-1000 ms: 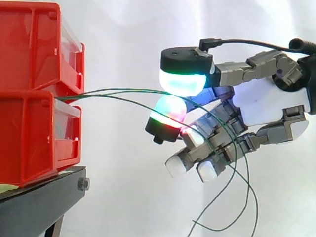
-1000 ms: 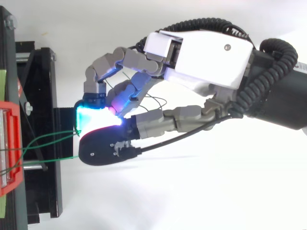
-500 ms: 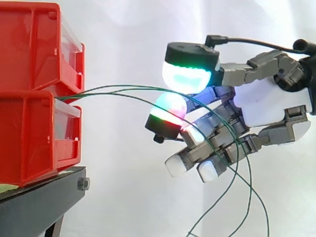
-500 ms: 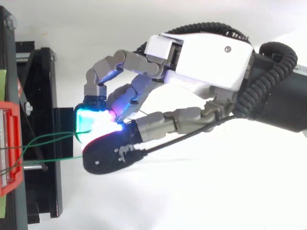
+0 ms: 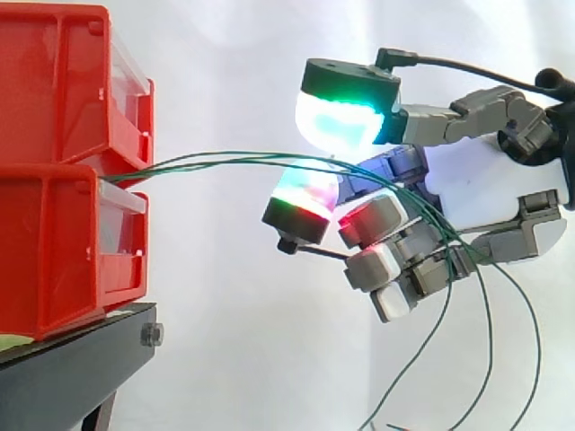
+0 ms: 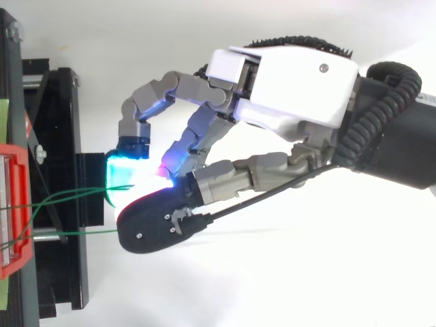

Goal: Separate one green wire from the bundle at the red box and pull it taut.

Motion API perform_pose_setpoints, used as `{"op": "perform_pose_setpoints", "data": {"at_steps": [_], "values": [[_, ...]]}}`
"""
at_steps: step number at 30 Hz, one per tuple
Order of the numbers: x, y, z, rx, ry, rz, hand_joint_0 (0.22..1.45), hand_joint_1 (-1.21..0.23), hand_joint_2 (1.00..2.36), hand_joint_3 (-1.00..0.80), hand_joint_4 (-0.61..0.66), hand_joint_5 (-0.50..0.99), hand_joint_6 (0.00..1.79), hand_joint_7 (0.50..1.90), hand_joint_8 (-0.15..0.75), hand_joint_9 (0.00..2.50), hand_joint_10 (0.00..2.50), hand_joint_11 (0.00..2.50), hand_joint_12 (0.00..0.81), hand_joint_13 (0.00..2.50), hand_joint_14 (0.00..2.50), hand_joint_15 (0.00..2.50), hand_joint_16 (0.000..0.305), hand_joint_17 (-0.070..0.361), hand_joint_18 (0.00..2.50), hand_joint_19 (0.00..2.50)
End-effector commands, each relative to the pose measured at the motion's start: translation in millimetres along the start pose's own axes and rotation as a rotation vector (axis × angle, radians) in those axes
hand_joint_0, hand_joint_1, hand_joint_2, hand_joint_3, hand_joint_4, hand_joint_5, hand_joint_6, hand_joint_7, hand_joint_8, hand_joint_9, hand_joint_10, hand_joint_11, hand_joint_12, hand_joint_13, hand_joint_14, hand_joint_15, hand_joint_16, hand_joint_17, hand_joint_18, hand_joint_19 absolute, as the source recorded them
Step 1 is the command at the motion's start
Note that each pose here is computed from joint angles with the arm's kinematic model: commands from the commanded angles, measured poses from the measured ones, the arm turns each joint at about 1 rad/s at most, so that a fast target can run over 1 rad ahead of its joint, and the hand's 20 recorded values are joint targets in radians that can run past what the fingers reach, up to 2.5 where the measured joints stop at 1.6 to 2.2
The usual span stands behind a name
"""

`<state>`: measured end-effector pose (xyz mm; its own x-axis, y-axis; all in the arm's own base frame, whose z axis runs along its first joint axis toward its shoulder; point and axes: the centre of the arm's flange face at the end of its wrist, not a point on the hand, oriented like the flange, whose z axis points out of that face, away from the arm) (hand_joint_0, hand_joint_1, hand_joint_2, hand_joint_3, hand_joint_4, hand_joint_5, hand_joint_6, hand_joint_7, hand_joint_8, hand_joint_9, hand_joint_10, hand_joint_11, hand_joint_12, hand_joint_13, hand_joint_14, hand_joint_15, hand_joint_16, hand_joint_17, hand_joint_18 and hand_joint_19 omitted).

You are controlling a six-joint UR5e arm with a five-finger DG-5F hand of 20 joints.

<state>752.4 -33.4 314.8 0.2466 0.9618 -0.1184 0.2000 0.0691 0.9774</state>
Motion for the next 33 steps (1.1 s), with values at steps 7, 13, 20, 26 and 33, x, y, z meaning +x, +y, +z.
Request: {"op": "perform_pose_setpoints", "data": {"at_steps": [7,13,20,26,33], "values": [[0.1,0.2,0.0,0.000,0.001,0.001,0.59,-0.71,1.01,-0.43,0.14,-0.18,0.88,0.96,0.287,1.18,0.02,1.38,0.353,1.11,0.03,1.21,0.056,0.127,0.77,0.79],[0.1,0.2,0.0,0.000,0.001,0.001,0.63,-0.78,1.02,-0.29,0.09,-0.18,0.89,0.98,0.272,1.14,0.02,1.37,0.351,1.08,0.03,1.20,0.056,0.126,0.76,0.77],[0.4,0.2,0.0,0.000,0.004,0.001,0.50,-0.68,1.00,-0.50,0.14,-0.18,0.88,0.92,0.310,1.08,0.02,1.23,0.399,0.89,0.03,0.86,0.061,0.137,0.73,0.72],[-0.5,2.4,0.5,-0.004,0.004,0.001,0.56,-0.52,1.01,-0.41,0.12,-0.16,0.84,1.00,0.291,1.11,0.03,0.97,0.379,0.76,0.02,0.61,0.057,0.128,0.69,0.68],[-3.1,1.5,0.4,0.003,0.001,0.002,0.58,-0.68,1.02,-0.25,0.11,-0.16,0.84,1.03,0.282,1.07,0.03,0.92,0.367,0.71,0.02,0.57,0.056,0.126,0.64,0.68]]}}
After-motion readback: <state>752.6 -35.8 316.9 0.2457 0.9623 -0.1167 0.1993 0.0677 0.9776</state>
